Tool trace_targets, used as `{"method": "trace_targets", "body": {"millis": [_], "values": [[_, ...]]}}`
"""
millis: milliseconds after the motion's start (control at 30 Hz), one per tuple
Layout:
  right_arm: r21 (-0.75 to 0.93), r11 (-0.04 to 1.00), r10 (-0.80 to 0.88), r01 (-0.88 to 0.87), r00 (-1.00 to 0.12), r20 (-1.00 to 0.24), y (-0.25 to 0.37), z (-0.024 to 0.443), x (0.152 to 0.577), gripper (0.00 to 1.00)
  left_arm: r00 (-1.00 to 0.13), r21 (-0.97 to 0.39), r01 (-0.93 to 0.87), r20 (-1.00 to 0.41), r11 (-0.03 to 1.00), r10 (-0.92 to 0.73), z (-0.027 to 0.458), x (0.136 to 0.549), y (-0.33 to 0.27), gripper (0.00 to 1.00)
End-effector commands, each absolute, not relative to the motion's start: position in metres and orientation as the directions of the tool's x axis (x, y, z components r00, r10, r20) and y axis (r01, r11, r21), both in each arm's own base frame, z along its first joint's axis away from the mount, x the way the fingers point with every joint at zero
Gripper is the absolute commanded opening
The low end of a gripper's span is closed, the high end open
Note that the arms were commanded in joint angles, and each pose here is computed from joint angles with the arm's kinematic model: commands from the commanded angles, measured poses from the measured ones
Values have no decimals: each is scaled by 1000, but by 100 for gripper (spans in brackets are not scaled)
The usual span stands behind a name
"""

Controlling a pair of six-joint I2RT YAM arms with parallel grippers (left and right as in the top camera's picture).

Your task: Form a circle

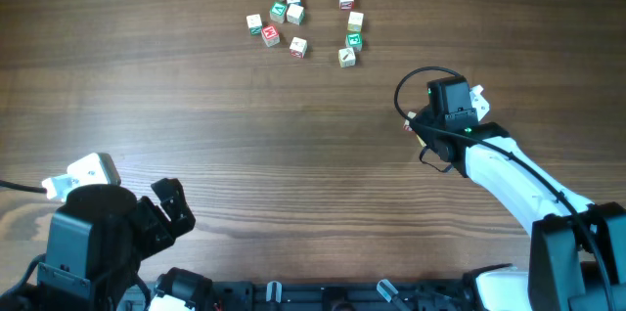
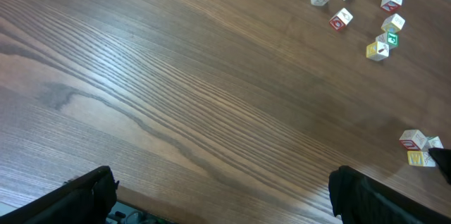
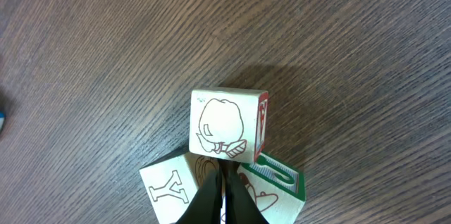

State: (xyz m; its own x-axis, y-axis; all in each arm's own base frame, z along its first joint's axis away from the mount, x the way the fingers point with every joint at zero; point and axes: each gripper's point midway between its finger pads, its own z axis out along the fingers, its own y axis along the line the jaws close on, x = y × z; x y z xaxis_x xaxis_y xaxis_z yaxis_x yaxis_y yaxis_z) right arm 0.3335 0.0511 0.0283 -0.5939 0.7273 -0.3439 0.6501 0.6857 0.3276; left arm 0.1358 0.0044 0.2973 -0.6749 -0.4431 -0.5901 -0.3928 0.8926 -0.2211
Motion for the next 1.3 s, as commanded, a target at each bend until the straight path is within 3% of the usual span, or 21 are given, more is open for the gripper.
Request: {"method": "trace_targets", "body": {"millis": [0, 433, 700, 833, 867, 1000, 1267], "values": [[312, 680, 732, 664, -586, -347, 49, 23, 333, 4, -670, -232, -403, -584, 885, -458, 297, 136, 4, 100], [315, 680, 732, 662, -590, -340, 50, 23, 332, 4, -670, -232, -403, -584, 885, -458, 297, 136, 4, 100], [381, 705, 708, 598, -572, -414, 50, 64, 343, 4, -670, -232, -403, -584, 885, -458, 297, 136, 4, 100], [345, 646, 756, 681, -507, -415, 34, 71, 324, 4, -670, -232, -403, -584, 885, -458, 297, 136, 4, 100], [308, 577, 802, 757, -454, -388, 25, 63, 308, 4, -670, -232, -403, -584, 885, -458, 297, 136, 4, 100], [294, 487, 857, 822, -385, -344, 21, 40, 296, 4, -670, -232, -403, -584, 885, -458, 297, 136, 4, 100], [291, 465, 869, 836, -368, -332, 23, 22, 304, 4, -670, -232, -403, -584, 885, -458, 297, 136, 4, 100]]}}
